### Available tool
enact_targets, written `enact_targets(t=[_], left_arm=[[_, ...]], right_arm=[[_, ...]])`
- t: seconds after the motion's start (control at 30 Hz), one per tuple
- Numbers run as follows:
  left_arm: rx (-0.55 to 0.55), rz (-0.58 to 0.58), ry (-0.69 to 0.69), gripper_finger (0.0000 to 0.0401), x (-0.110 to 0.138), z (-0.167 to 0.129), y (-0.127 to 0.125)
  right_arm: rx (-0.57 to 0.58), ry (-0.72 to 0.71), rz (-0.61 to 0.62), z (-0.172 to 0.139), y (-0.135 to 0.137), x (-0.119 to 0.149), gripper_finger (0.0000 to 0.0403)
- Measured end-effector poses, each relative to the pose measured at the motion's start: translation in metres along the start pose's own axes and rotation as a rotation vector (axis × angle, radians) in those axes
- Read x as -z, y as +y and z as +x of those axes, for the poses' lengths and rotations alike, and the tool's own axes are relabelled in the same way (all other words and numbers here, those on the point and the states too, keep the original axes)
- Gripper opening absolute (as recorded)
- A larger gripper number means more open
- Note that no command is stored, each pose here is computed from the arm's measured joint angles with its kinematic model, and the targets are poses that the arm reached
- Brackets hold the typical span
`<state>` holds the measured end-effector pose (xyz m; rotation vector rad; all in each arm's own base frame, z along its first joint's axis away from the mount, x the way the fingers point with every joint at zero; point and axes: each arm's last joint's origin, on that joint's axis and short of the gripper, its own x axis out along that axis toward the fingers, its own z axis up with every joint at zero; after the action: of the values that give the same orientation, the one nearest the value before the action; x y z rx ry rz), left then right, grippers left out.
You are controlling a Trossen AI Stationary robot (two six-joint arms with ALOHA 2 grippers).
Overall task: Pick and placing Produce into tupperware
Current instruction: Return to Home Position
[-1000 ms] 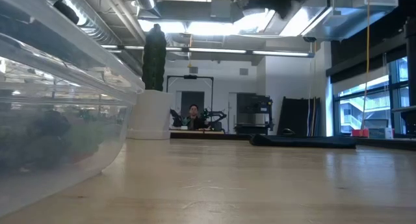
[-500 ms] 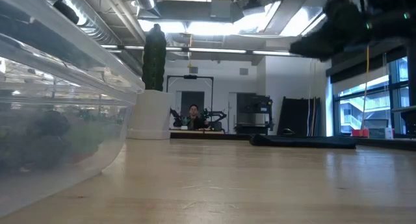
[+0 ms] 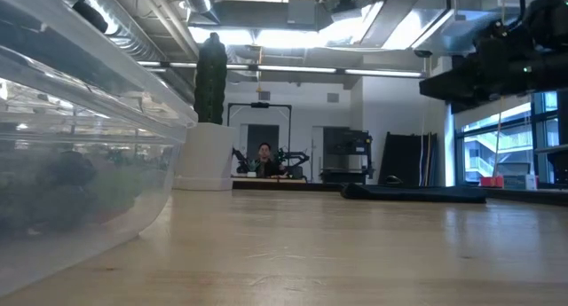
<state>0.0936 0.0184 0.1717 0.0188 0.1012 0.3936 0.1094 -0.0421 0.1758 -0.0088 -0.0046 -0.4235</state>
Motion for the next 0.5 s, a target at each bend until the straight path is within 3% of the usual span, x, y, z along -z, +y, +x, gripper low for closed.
enact_targets(t=[0.27,0.5], left_arm=[[0.0,0.0,0.0,0.013,0.0,0.0,0.0],[-0.002,-0.005,-0.083,0.013,-0.007,-0.0034,0.0011]], right_arm=[[0.054,0.027,0.023,-0.0065,-0.0063,0.0102,0.0181],[0.074,0.01,-0.05,-0.0096,-0.0077,0.0085,0.0181]])
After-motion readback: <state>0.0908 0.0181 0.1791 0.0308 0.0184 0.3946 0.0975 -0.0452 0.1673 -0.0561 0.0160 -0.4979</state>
